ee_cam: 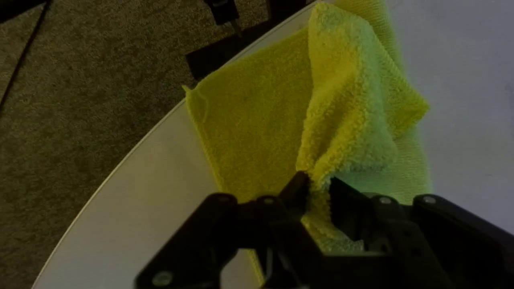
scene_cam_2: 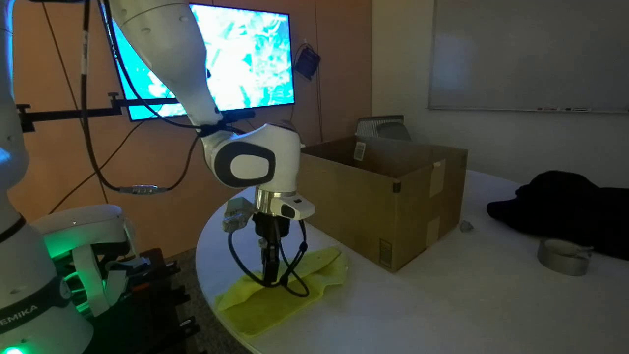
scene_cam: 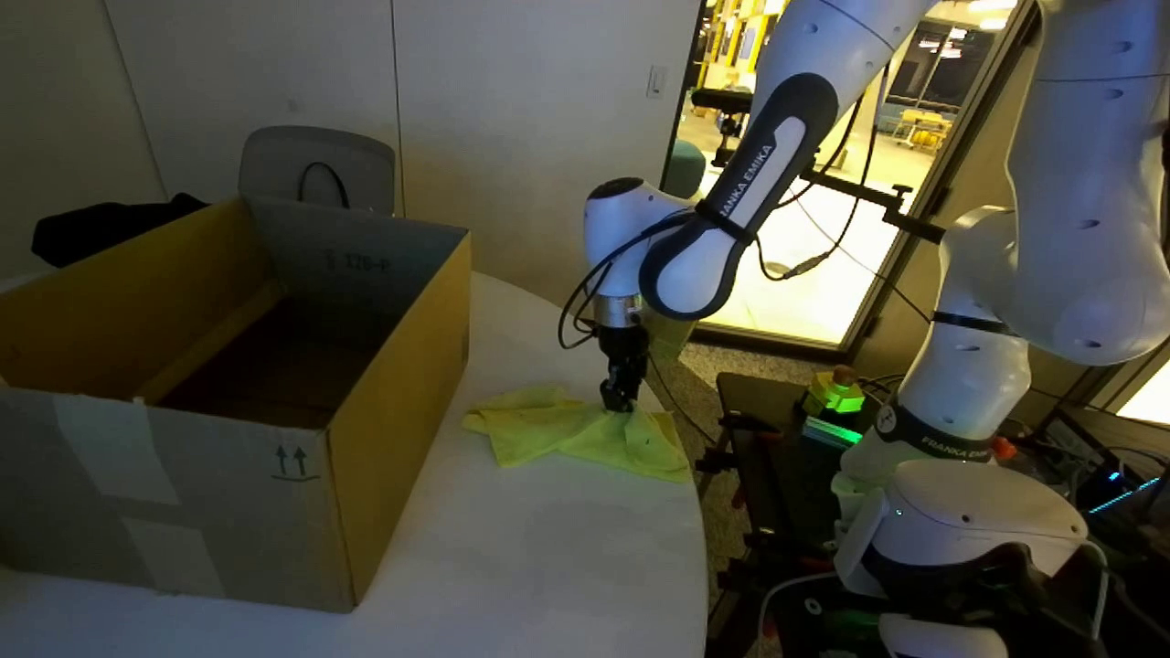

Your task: Put the marker on the cloth, then fold the cloth and put it in the box

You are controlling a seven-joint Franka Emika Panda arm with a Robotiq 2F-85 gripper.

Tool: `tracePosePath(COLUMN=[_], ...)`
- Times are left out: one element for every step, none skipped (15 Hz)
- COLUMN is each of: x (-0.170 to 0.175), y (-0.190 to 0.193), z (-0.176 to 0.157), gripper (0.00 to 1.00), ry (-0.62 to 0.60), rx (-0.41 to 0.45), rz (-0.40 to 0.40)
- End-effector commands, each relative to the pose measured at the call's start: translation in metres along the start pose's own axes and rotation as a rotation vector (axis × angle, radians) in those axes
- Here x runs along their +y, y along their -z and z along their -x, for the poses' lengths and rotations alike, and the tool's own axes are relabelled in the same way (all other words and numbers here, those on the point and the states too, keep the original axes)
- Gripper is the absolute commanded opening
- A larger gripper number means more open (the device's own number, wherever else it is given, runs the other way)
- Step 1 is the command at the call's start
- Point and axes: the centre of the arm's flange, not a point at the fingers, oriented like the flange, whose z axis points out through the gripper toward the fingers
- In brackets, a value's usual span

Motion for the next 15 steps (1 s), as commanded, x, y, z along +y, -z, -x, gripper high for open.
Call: tracePosePath(x=[-0.005,-0.005,-0.005,-0.005,-0.004,-0.003,-0.003,-0.004,-0.006,-0.009,-0.014,-0.021,-0.029,-0.036,-0.043], y=[0.002,0.004,0.007,0.010,0.013,0.016,0.019,0.024,0.028,0.031,0.033,0.033,0.032,0.030,0.027], z=[-0.002,0.003,0.007,0.013,0.016,0.021,0.026,0.029,0.034,0.037,0.039,0.040,0.040,0.040,0.039], gripper=[0.44,0.51,0.61,0.67,0.76,0.83,0.90,0.98,1.00,1.00,1.00,1.00,1.00,1.00,1.00], ry=[-0.028,-0.016,-0.004,0.014,0.025,0.039,0.055,0.072,0.101,0.122,0.150,0.173,0.202,0.225,0.246], rx=[-0.030,-0.031,-0.032,-0.033,-0.032,-0.033,-0.029,-0.026,-0.018,-0.012,-0.007,-0.003,-0.006,-0.004,-0.005], rz=[-0.013,-0.015,-0.016,-0.016,-0.015,-0.022,-0.027,-0.037,-0.049,-0.055,-0.063,-0.070,-0.087,-0.094,-0.104])
